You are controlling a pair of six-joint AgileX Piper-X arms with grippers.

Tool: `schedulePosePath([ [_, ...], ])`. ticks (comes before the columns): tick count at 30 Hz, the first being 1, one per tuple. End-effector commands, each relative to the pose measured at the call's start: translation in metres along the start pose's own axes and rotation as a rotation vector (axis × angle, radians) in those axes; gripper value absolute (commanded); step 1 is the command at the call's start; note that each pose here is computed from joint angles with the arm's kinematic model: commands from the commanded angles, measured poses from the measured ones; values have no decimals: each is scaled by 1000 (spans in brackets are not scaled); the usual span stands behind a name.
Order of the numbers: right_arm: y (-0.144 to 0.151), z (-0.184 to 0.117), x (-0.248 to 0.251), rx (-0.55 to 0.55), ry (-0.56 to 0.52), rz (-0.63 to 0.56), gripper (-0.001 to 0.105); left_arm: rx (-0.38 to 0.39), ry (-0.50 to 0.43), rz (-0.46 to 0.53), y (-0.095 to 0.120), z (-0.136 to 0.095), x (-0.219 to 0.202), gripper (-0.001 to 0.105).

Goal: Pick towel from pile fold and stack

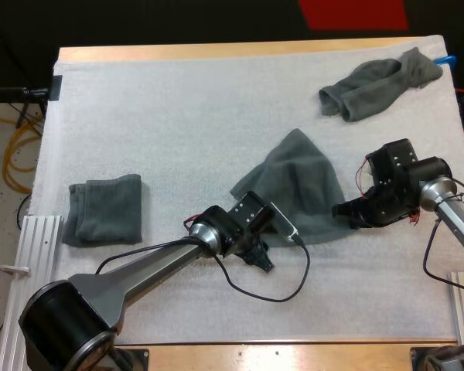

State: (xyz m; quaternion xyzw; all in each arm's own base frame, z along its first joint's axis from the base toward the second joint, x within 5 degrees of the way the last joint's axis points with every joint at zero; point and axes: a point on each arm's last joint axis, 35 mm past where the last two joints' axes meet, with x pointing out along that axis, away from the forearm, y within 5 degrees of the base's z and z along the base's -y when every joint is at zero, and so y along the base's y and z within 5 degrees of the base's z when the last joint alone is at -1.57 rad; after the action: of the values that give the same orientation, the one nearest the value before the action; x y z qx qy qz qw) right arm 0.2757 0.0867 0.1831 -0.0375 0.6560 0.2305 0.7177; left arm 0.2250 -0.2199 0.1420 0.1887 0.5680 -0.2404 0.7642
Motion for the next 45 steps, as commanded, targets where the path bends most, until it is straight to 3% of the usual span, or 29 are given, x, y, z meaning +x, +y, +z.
schedulePosePath([
  [1,1,0,-3,-15,-9,0,0,-8,-13,10,0,2,-1,30],
  [4,1,0,-3,-15,-9,0,0,-8,-13,9,0,2,-1,9],
  [6,1,0,-3,-15,-9,0,0,-5,-12,3,-1,2,-1,1],
  [11,1,0,-3,-15,-9,0,0,-3,-17,-14,-1,3,-3,0],
  [15,3,0,-8,-20,-28,-2,0,-7,-90,-25,-1,10,-26,0],
  [21,15,-3,-54,-75,-233,-23,0,-26,-357,-65,2,31,-116,0],
  [25,29,-12,-102,-46,-462,-27,0,-40,-578,-99,6,39,-188,0],
  [29,42,-28,-143,-32,-653,-15,0,-52,-715,-122,9,34,-239,0],
  [32,52,-45,-173,-22,-756,2,0,-83,-727,-138,12,24,-261,0],
  [36,62,-69,-197,-17,-812,42,0,-113,-704,-227,11,8,-276,0],
  [45,73,-119,-207,-8,-712,164,0,-152,-628,-314,-8,-34,-299,0],
])
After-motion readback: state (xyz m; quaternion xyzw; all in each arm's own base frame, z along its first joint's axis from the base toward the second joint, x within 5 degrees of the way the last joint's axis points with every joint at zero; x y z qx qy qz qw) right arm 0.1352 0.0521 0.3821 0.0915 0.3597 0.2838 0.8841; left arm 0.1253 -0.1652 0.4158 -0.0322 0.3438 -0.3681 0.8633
